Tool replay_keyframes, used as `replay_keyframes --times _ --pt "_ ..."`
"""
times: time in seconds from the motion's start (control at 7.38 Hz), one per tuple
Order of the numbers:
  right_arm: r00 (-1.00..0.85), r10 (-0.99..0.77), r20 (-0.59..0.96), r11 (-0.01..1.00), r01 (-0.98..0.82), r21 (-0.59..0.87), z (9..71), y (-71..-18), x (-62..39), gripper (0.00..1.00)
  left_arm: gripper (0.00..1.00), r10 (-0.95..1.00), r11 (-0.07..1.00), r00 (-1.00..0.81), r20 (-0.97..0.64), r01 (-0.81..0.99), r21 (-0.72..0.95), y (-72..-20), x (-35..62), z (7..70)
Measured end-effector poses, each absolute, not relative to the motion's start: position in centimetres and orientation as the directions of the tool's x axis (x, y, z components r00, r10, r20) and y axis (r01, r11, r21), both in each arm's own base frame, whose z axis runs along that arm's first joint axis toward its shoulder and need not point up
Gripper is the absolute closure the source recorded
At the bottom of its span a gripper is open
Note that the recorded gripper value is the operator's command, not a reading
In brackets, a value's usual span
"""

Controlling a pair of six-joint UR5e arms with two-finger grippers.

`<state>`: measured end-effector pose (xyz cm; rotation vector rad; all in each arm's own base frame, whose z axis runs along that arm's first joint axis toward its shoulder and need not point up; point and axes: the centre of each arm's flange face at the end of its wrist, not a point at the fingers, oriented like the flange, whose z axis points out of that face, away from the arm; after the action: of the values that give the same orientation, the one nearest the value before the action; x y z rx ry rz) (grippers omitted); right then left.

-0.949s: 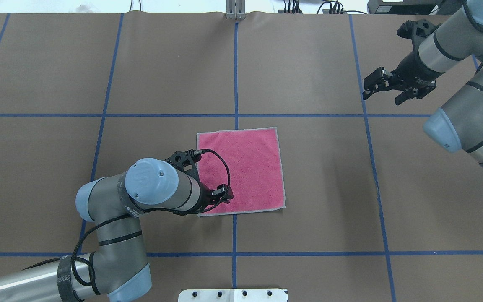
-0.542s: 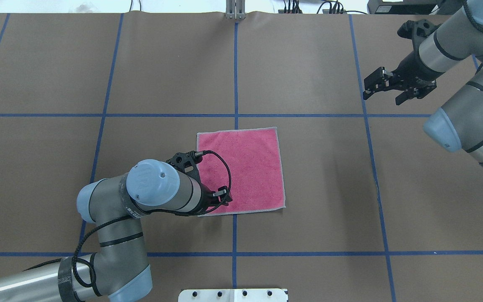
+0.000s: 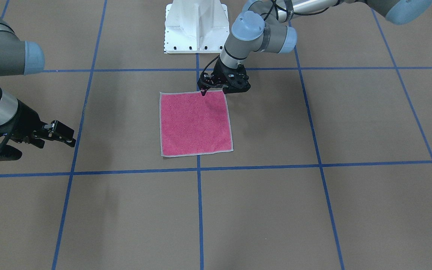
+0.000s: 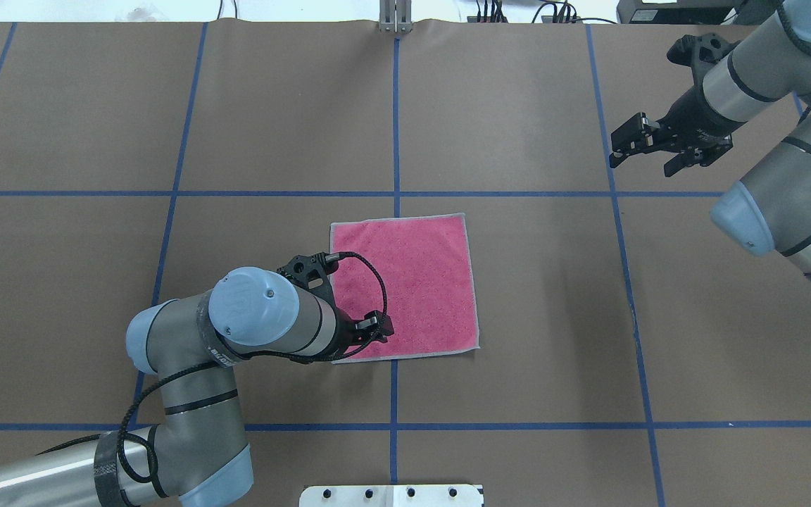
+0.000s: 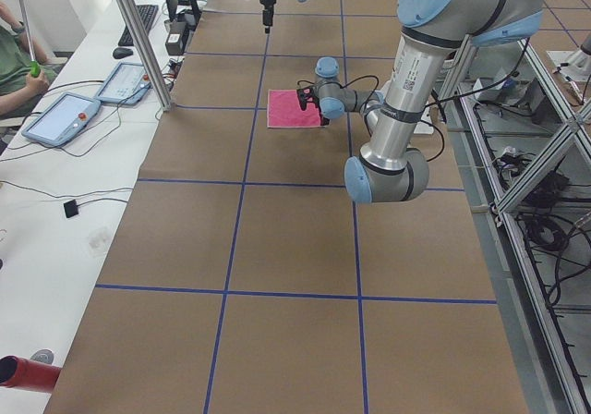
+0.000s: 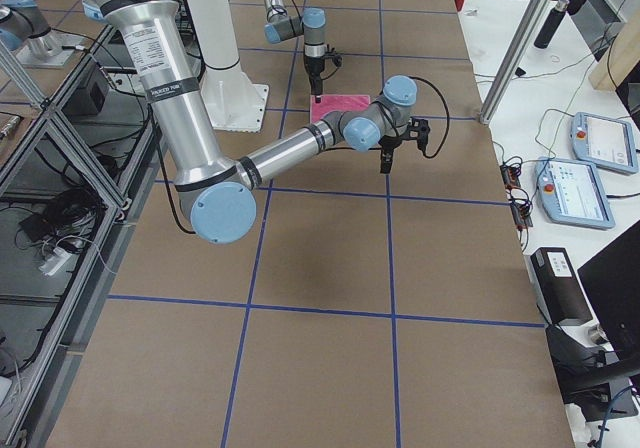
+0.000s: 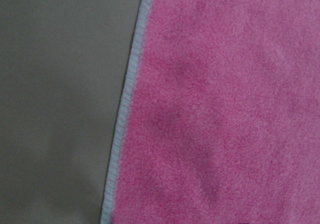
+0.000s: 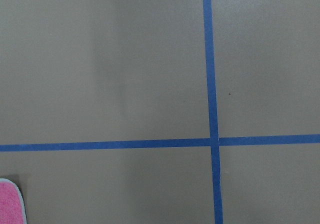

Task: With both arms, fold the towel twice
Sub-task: 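Pinch the towel corner with the left gripper and hold it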

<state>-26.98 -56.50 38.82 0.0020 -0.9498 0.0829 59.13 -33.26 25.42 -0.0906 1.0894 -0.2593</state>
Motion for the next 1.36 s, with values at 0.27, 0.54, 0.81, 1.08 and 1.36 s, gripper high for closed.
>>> replay_keyframes --times 0.27,0.54,0.81,1.08,1.36 --pt "0.578 0.071 0.813 0.997 -0.073 -0.035 38.73 -56.53 -26.99 0.01 0.05 -0.252 0.966 0.435 -0.865 0.164 -0.199 -33.28 59.0 25.39" --pt "0.579 0.07 0.813 0.997 -0.072 -0.035 38.77 -56.51 -26.99 0.01 0.05 -0.252 0.966 0.437 -0.863 0.162 -0.2 -33.11 59.14 25.47" --pt "0.579 0.071 0.812 0.997 -0.072 -0.036 38.89 -56.53 -27.01 0.01 0.05 -0.252 0.966 0.441 -0.861 0.161 -0.201 -33.05 59.31 25.66" --pt "0.581 0.071 0.811 0.997 -0.07 -0.037 39.02 -56.53 -27.05 0.01 0.05 -0.253 0.966 0.444 -0.86 0.161 -0.201 -33.06 59.41 25.83" --pt "0.581 0.072 0.81 0.997 -0.07 -0.038 39.1 -56.52 -27.05 0.01 0.05 -0.253 0.966 0.445 -0.859 0.16 -0.201 -33.03 59.49 25.9"
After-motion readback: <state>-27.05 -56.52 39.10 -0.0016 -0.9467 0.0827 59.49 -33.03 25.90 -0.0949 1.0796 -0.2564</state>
